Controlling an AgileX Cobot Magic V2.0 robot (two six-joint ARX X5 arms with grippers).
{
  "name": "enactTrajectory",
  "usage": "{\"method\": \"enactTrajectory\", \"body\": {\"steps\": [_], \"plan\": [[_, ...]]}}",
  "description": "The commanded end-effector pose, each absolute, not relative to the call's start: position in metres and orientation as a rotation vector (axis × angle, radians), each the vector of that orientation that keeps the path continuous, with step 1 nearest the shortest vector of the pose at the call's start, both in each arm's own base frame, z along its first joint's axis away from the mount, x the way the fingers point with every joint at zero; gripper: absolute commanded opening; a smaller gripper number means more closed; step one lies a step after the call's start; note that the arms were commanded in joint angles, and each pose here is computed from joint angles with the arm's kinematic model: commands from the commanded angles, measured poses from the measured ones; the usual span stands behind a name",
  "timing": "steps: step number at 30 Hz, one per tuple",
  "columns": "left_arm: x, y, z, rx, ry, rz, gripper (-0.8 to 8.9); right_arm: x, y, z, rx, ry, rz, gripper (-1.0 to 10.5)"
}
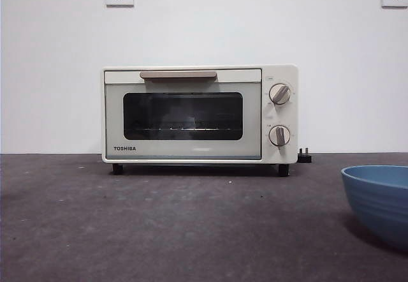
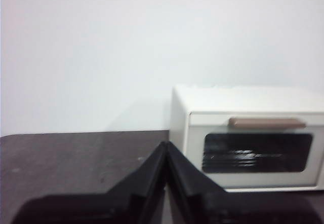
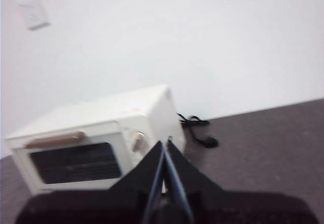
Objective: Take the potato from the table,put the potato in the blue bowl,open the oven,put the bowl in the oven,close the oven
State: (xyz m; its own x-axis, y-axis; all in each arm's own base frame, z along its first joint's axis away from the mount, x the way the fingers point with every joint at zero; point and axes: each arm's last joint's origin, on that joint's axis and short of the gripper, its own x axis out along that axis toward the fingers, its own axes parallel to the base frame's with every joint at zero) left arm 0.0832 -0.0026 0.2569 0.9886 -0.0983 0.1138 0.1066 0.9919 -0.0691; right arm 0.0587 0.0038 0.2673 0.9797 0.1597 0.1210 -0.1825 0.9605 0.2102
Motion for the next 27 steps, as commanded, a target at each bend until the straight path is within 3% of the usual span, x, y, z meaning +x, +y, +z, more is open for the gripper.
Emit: {"method": "enactTrajectory", "body": {"steps": [1, 7, 13, 22, 27], "plan": [[0.083, -0.003, 0.275, -0.113, -0.097, -0.124, -0.05, 0.052, 0.005, 0.284, 0.232, -0.072, 0.199, -0.1], [0.089, -0.007, 0.311, -0.207, 0.065, -0.255, -0.05, 0.048, 0.007, 0.320, 0.254, 0.105, 0.257, -0.1], [0.107, -0.011, 0.337, -0.233, 0.254, -0.353, -0.05, 0.068, 0.008, 0.350, 0.287, 0.343, 0.271, -0.1], [0.126, -0.021, 0.354, -0.146, 0.420, -0.503, -0.05, 0.127, 0.015, 0.366, 0.282, 0.596, 0.521, -0.1], [0.122, -0.026, 0.358, -0.106, 0.484, -0.546, -0.05, 0.163, 0.043, 0.366, 0.245, 0.690, 0.670, -0.1]]}}
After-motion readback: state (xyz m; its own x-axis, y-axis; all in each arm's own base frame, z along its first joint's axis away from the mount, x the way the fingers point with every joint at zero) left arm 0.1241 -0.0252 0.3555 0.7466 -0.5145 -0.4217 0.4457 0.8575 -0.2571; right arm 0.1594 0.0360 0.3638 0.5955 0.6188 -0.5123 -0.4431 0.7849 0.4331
